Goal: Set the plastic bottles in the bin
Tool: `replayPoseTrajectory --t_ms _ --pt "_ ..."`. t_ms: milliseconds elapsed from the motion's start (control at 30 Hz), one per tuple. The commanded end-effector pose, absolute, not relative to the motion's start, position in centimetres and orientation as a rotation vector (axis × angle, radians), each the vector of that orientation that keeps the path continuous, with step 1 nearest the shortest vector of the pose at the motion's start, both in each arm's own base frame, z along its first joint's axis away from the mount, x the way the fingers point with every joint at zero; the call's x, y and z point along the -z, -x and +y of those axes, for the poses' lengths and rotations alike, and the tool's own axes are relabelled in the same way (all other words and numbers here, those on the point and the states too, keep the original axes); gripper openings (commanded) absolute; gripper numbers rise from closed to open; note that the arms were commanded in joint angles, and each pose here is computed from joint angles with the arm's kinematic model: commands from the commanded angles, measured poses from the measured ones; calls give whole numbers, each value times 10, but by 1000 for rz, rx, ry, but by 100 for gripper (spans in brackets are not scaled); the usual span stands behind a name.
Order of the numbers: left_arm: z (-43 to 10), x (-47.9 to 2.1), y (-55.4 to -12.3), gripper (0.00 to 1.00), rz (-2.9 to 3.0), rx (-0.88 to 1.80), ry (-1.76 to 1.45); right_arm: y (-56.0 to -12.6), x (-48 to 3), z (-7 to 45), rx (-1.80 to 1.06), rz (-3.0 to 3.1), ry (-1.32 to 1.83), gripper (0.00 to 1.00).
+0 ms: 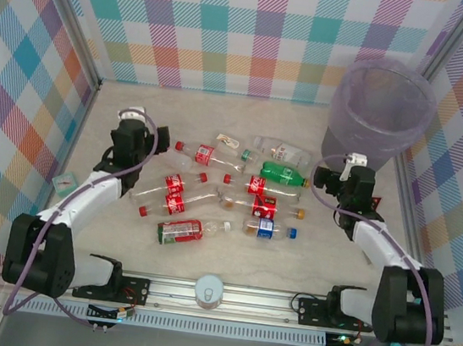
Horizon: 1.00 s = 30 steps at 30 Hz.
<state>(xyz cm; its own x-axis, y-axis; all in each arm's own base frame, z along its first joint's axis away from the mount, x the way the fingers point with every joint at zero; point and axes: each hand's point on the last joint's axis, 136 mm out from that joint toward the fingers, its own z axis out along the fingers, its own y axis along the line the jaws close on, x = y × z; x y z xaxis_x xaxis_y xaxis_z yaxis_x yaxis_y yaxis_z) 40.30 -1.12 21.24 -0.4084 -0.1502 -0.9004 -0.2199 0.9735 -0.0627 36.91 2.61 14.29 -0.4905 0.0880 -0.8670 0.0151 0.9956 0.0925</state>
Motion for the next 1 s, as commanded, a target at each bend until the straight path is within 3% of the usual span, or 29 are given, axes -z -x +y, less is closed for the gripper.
replayPoseTrajectory --t_ms 0,133,333,467,600,967 --pt "19 -183 -371 100 2245 -210 415 -335 -130 39 -151 2236 -102 99" --pt "25 -165 -381 97 2334 -23 576 -312 -142 55 -245 2303 -89 99" --pt "-11 -137 -417 96 2328 366 813 -291 -161 69 -350 2387 -64 99" --pt "-23 -124 -442 95 2231 550 991 -281 -174 96 -573 2359 -32 99" --pt "-19 -106 -453 93 2159 585 1142 -265 -181 116 -754 2345 -14 99" --pt "-17 -46 -460 85 2031 689 1444 -244 -183 111 -746 2392 -36 99"
